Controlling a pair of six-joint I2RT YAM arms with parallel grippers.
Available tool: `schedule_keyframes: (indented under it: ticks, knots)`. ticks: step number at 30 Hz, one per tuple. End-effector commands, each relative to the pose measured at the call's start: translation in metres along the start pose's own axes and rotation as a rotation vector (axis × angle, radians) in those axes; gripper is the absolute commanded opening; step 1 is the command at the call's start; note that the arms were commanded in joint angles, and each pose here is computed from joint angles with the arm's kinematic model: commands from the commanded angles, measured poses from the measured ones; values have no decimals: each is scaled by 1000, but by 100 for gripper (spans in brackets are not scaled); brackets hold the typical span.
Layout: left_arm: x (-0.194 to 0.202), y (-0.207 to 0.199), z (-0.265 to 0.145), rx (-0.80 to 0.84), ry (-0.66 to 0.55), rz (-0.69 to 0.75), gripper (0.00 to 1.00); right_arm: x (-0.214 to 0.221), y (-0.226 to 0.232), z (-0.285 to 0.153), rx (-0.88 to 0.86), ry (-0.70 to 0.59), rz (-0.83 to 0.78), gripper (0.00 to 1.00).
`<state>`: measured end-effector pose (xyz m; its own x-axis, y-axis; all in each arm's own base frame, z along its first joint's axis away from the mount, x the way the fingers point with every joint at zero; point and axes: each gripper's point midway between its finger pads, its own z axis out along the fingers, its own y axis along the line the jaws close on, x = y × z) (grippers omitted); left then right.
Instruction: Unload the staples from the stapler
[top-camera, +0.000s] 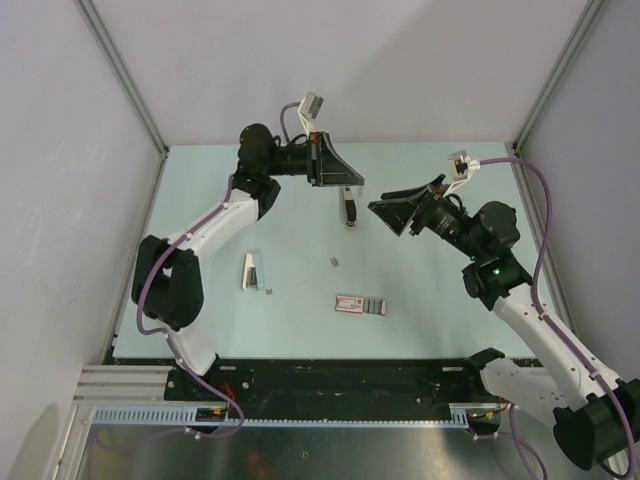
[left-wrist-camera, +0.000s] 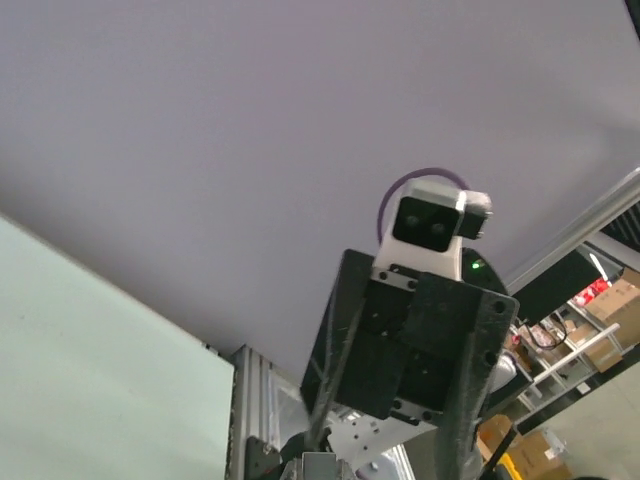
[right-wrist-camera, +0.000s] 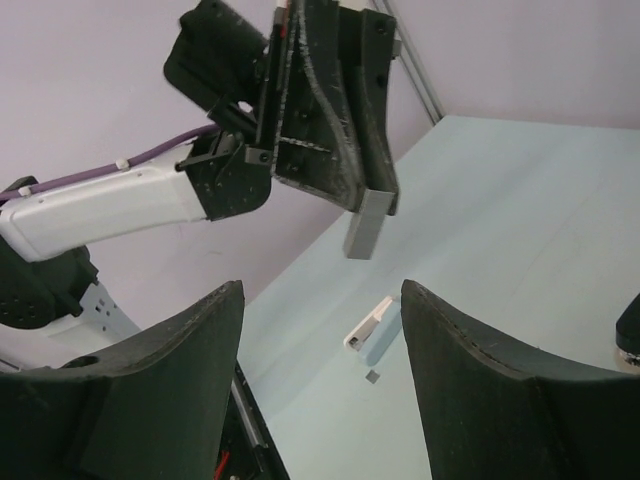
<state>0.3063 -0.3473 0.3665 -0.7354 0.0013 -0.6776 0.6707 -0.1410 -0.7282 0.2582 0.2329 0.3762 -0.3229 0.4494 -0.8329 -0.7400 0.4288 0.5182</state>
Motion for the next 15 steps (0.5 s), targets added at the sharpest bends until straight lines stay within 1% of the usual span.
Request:
schedule_keyframes:
  ticks: [1, 7, 15]
  knots:
    - [-16, -69, -5, 109, -95, 143, 4, -24, 18, 7, -72, -58, -13, 68]
    - [-5, -75, -3, 137, -89, 140, 4, -24, 17, 14, -88, -59, 10, 67]
    - [7, -66, -3, 130, -94, 132, 4, -27, 24, 17, -122, -75, 29, 61]
